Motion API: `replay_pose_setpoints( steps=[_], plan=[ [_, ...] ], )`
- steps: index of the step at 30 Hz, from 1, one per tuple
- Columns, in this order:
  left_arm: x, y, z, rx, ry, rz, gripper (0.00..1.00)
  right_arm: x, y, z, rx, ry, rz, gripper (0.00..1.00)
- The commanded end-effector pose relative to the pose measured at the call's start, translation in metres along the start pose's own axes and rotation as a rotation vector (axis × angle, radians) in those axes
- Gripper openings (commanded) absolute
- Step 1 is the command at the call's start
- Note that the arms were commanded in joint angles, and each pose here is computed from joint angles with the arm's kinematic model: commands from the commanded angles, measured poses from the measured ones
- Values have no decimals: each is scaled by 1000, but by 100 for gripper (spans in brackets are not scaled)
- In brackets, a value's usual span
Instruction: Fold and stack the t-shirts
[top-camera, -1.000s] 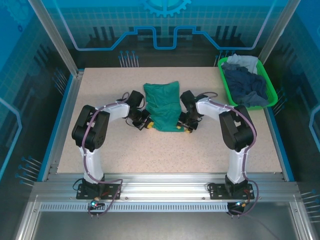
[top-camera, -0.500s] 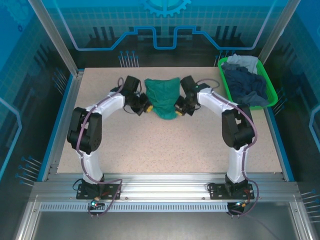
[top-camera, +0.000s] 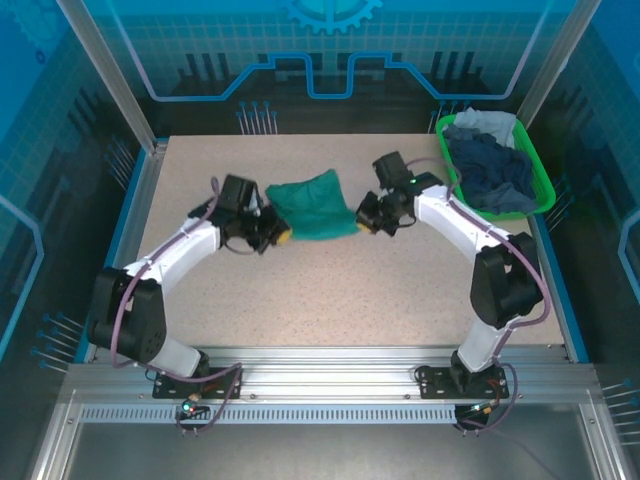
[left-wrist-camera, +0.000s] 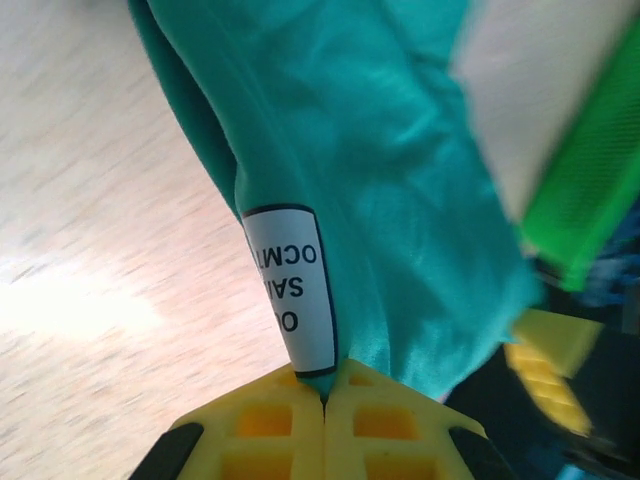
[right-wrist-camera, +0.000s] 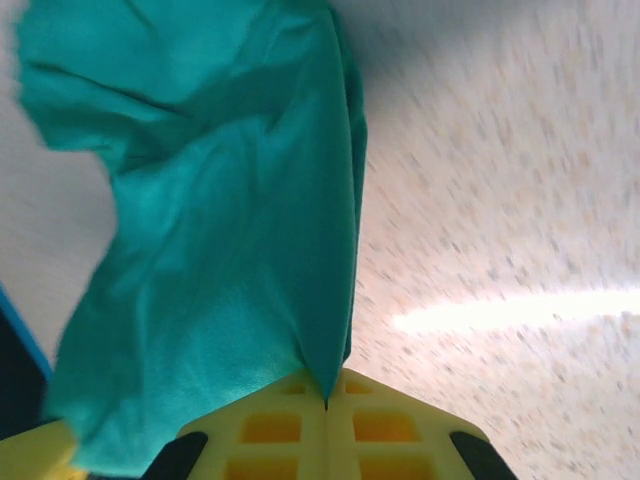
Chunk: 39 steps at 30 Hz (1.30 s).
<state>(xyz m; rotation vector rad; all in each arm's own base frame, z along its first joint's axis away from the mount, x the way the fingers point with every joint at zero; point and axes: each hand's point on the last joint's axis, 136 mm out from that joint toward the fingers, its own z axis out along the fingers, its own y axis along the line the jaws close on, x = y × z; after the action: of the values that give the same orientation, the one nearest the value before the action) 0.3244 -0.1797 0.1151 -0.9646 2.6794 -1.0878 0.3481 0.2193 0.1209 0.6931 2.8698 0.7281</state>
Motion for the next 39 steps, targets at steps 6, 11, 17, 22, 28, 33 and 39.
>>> replay_pose_setpoints(
  steps=[6, 11, 17, 22, 28, 33, 39],
  plan=[
    [68, 86, 11, -168, 170, -84, 0, 72, -50, 34, 142, 228, -20, 0],
    [92, 107, -2, -240, 234, -87, 0, 103, -67, 27, 201, 328, -56, 0],
    [106, 99, -29, -240, 245, -49, 0, 135, -65, 4, 198, 394, -98, 0],
    [99, 81, -60, -194, 116, -38, 0, 136, -42, -22, 146, 355, -102, 0],
    [79, 45, -78, -94, 4, -60, 0, 118, -3, -44, 93, 301, -67, 0],
    [45, 16, -80, -5, -51, -127, 0, 89, 40, -50, 17, 249, -33, 0],
    [-2, -5, -72, 54, -81, -211, 0, 48, 71, -33, 10, 213, 22, 0]
  ],
)
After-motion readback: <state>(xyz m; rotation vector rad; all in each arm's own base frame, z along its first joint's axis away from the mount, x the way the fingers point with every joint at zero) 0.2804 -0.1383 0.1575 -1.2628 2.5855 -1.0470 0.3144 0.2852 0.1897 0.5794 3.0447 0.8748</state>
